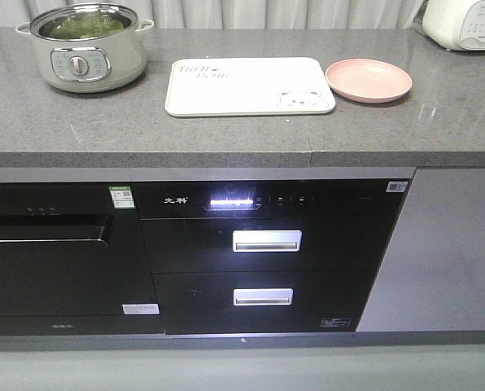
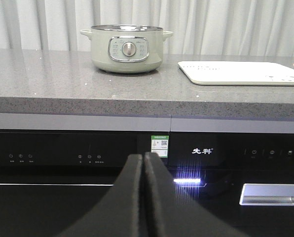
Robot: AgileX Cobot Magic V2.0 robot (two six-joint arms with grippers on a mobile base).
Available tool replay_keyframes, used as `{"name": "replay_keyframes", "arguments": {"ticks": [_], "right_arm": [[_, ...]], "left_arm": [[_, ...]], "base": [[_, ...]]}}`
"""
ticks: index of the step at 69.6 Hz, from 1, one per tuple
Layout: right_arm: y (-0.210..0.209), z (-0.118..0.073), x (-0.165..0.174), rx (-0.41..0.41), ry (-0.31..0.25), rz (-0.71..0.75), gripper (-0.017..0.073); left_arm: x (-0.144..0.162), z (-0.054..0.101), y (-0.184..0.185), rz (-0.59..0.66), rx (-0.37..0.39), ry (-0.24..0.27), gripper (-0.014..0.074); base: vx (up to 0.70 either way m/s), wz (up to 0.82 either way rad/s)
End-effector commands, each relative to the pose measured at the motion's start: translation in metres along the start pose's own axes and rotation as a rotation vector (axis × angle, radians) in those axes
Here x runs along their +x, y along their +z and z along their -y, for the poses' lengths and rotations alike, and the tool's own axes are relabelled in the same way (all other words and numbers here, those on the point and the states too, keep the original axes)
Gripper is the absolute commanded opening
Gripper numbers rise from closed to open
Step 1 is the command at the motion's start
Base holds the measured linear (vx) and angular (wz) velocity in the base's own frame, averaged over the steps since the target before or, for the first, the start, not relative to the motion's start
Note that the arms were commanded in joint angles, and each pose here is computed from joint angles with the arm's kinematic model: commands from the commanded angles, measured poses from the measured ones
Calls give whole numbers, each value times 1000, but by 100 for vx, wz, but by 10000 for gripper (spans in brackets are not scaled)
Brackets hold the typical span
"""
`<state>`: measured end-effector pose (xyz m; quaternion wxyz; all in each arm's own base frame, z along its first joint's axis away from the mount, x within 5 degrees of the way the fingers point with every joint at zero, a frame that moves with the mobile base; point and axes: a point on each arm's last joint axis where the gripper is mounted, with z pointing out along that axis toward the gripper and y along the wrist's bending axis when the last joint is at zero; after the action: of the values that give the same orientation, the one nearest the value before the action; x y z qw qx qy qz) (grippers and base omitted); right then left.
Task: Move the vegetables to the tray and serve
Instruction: 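Drive the base forward toward the counter with the pot and tray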
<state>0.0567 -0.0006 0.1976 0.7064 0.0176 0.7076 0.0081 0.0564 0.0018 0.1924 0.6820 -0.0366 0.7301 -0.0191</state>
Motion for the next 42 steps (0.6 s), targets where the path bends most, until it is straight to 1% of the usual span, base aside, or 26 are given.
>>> {"name": "replay_keyframes", "arguments": {"ticks": [1, 42], "right_arm": [[0, 1, -5, 9, -10, 74, -4], [0, 1, -5, 9, -10, 74, -4]], "left_arm": [[-4, 1, -1, 75, 12, 0, -8], [-4, 1, -1, 75, 12, 0, -8]], "base": [[11, 2], [9, 0]]}}
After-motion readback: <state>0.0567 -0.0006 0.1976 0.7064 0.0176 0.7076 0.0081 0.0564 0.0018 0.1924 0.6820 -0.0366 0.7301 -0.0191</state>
